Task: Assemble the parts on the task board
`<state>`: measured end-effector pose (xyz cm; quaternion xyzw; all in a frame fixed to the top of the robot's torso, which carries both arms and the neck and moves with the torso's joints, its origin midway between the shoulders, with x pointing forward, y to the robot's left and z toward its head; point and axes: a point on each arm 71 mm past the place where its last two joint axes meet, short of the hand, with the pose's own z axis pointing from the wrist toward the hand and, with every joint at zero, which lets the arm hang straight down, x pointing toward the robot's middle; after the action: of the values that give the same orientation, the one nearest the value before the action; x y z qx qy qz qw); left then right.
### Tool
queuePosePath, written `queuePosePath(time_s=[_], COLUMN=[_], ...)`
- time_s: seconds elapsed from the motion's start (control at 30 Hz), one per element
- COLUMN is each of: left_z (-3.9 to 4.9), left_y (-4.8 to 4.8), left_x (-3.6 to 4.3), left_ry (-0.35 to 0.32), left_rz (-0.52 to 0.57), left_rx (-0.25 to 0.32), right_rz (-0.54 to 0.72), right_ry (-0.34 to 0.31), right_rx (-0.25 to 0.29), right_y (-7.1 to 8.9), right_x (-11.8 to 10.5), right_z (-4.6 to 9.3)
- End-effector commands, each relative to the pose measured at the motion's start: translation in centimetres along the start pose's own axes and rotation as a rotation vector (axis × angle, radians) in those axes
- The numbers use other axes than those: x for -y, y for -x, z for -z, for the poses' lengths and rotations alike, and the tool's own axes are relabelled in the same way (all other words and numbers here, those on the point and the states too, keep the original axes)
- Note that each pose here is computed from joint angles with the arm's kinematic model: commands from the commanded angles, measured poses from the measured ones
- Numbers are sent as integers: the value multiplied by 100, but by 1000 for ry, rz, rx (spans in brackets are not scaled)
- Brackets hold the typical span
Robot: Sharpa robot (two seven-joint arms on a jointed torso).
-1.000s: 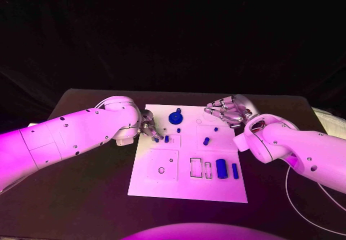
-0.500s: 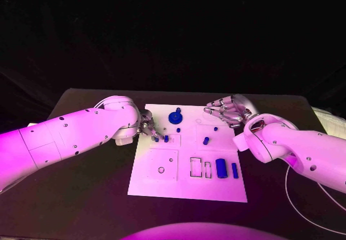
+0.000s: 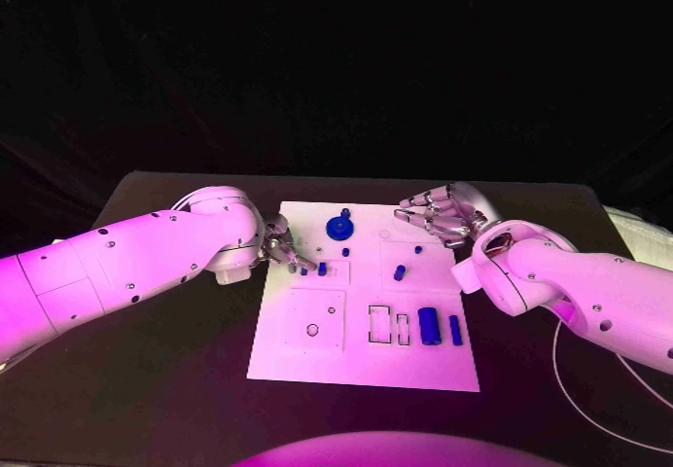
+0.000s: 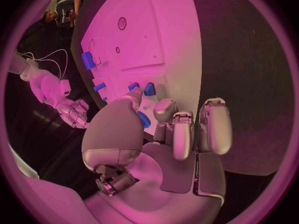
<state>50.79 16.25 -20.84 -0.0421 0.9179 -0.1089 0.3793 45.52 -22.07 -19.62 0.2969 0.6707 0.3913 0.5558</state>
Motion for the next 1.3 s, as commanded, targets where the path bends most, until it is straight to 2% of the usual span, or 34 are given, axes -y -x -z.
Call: queuePosePath(time_s=[0.03, 0.3, 0.4, 0.5, 0.57, 0.63, 0.77, 0.87, 1.1, 1.3], left_z=[19, 44, 58, 81, 97, 108, 101, 80, 8, -78], left_y=[20, 107, 168, 243, 285, 318, 300, 261, 185, 103], left_x=[21, 17, 34, 73, 104, 178, 328, 454, 597, 656], left_ry=[-24, -134, -218, -319, -371, -451, -586, -661, -705, -660], left_rz=[93, 313, 392, 405, 376, 308, 219, 149, -7, -147], left_rx=[12, 75, 128, 209, 264, 321, 345, 361, 403, 404], right_rz=[14, 13, 12, 12, 12, 12, 11, 10, 7, 5], right_ry=[20, 15, 13, 10, 9, 8, 8, 9, 10, 13], right_rx=[-15, -17, -18, -18, -18, -18, -19, -20, -25, -30], right_y=[-17, -21, -21, -22, -22, -23, -28, -34, -45, -52], right_x=[-9, 8, 17, 24, 28, 32, 32, 30, 27, 23], right_z=[2, 5, 7, 8, 9, 11, 11, 10, 8, 6])
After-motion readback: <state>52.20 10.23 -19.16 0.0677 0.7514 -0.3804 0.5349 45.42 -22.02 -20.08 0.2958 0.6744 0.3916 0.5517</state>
